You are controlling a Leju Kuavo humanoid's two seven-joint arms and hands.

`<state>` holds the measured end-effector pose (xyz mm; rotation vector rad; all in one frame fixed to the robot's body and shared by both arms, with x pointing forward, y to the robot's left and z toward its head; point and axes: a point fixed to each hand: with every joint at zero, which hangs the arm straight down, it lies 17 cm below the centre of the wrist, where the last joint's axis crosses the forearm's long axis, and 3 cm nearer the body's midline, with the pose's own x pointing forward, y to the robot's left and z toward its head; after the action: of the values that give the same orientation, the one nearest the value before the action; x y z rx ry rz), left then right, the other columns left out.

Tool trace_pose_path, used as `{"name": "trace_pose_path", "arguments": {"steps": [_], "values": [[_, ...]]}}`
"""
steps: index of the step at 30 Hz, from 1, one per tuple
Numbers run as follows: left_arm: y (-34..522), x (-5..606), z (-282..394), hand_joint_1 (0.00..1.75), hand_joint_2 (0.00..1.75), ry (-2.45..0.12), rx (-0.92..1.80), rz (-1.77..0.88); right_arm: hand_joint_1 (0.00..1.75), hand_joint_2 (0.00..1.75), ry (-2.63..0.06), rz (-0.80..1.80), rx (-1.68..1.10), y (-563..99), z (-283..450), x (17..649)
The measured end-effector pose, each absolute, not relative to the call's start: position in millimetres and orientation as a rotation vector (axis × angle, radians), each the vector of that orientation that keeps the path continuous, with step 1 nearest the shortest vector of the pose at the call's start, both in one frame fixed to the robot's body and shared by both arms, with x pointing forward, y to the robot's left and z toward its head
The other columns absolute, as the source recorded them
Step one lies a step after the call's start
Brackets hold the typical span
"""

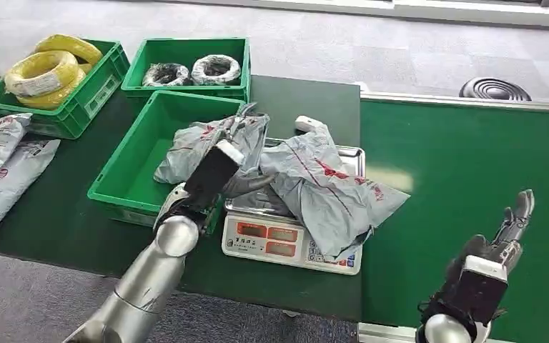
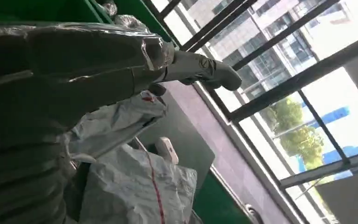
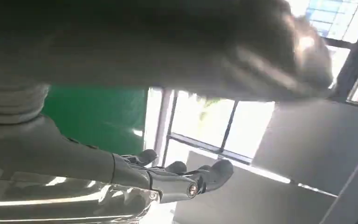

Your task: Moved the parcel from conveyor to table for the left to box.

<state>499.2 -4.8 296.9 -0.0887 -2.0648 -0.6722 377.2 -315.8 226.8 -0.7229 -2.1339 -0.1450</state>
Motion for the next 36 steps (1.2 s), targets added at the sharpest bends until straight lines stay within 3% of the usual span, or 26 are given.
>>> {"name": "trace_pose_path", "arguments": {"steps": [5,15,29,30,31,36], "values": [[-45,512,273,0.00,1.75,-1.936,-0.074,-0.809,0.00,1.75,-2.114,-0.118,-0.729,-306,223,373],[-72,520,244,0.00,1.75,-1.797,-0.027,-0.914,0.00,1.75,-2.110,-0.139,-0.722,-305,223,370],[-134,469,179,0.00,1.75,-1.539,0.016,-1.247,0.00,1.75,-2.149,-0.173,-0.715,-302,246,355],[-136,464,170,0.26,1.75,-1.513,0.027,-1.287,0.00,1.75,-2.152,-0.177,-0.715,-302,247,354],[-137,460,162,1.17,1.75,-1.493,0.040,-1.322,0.00,1.75,-2.153,-0.178,-0.713,-302,248,353],[-132,451,130,1.59,1.75,-1.419,0.151,-1.485,0.00,1.75,-2.166,-0.190,-0.705,-302,251,351]]}}
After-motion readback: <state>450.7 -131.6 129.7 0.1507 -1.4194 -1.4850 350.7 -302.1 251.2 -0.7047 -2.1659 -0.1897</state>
